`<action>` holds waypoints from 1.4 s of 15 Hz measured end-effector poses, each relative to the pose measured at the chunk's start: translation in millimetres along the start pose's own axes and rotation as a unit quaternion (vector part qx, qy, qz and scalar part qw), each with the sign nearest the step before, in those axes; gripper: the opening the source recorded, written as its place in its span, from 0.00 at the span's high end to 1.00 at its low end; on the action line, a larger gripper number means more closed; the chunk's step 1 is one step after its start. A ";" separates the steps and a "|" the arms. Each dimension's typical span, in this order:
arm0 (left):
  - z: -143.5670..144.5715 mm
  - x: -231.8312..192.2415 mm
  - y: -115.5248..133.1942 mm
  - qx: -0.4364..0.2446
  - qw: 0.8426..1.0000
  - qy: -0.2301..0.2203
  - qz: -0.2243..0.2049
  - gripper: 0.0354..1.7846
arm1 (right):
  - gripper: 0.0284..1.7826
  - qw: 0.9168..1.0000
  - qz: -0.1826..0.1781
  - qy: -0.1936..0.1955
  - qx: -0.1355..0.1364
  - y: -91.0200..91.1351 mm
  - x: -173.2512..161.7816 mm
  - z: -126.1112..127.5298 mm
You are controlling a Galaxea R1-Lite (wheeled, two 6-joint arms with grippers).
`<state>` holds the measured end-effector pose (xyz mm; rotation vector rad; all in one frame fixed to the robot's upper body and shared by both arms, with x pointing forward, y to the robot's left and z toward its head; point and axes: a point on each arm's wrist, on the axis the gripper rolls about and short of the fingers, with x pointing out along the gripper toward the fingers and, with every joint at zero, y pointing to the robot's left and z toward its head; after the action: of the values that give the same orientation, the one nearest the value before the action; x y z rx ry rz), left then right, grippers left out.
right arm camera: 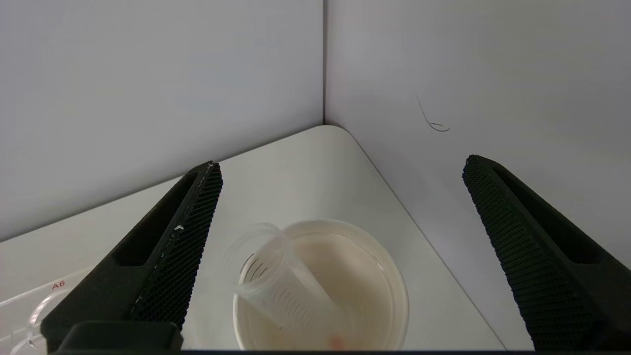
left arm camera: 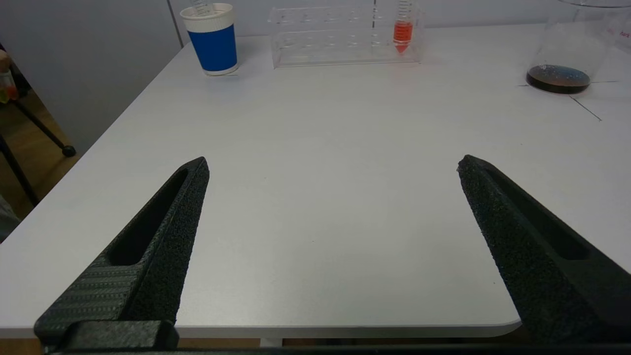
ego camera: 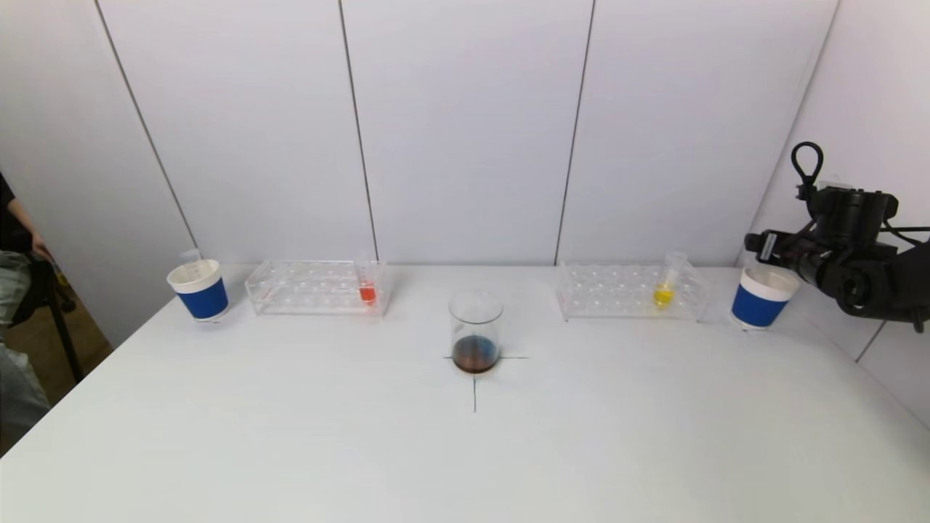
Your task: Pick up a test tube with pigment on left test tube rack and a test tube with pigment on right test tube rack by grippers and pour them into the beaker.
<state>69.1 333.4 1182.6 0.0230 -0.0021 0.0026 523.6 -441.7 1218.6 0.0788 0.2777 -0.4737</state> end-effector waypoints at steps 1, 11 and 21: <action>0.0 0.0 0.0 0.000 1.000 0.000 0.000 0.01 | 0.01 1.000 0.000 -0.001 0.000 -0.2 -1.1 1.2; 0.0 0.0 0.0 0.000 1.000 0.000 0.000 0.01 | 0.01 0.996 0.079 -0.039 -0.009 37.2 -108.0 38.9; 0.0 0.0 0.0 0.000 1.000 0.000 0.000 0.01 | 0.01 0.989 0.093 -0.116 0.009 -9.0 -263.0 39.2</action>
<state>69.1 333.4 1182.6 0.0230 -0.0021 0.0026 304.7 -339.6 1330.2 0.0655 0.0367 -0.2964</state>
